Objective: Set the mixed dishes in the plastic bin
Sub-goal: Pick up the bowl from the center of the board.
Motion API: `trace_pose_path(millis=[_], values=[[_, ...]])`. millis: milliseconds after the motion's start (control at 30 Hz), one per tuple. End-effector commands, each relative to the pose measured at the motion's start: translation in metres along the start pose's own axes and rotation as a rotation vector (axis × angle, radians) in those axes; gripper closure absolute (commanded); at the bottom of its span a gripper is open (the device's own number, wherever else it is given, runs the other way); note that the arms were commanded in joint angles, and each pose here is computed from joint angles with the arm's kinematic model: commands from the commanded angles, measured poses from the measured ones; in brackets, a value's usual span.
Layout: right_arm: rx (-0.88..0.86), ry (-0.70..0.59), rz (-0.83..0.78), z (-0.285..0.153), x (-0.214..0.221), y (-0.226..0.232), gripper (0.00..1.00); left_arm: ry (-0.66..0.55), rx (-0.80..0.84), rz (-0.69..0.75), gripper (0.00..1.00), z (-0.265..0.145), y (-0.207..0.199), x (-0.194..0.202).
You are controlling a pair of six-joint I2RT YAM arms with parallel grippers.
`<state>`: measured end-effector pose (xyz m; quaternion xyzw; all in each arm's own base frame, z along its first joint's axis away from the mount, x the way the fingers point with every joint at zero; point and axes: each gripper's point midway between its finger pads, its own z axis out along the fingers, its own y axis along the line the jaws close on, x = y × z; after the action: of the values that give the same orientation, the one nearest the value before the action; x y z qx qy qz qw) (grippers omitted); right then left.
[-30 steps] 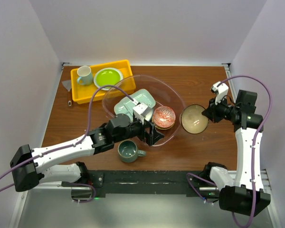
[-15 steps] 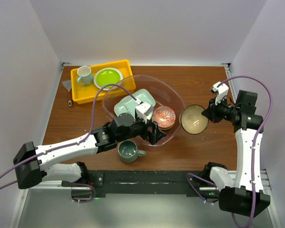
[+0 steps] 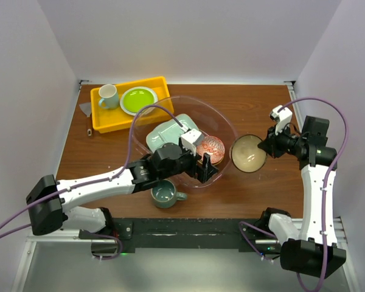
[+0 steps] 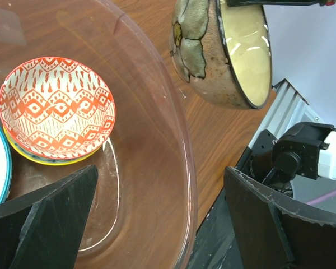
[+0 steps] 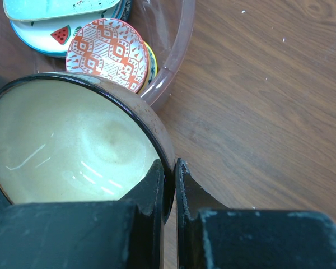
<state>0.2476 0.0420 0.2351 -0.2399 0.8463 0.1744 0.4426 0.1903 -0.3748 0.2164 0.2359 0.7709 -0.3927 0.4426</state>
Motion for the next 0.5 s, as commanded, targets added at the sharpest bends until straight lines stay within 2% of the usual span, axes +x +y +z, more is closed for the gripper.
trace_pose_path(millis=[0, 467], values=[[-0.047, -0.109, -0.053, -0.007, -0.026, 0.012, 1.00, -0.098, 0.015, -0.028, 0.00, 0.006, -0.014, -0.034], [-0.053, -0.110, -0.051, -0.006, -0.025, 0.014, 1.00, -0.112, -0.015, -0.073, 0.00, 0.030, -0.025, -0.042]])
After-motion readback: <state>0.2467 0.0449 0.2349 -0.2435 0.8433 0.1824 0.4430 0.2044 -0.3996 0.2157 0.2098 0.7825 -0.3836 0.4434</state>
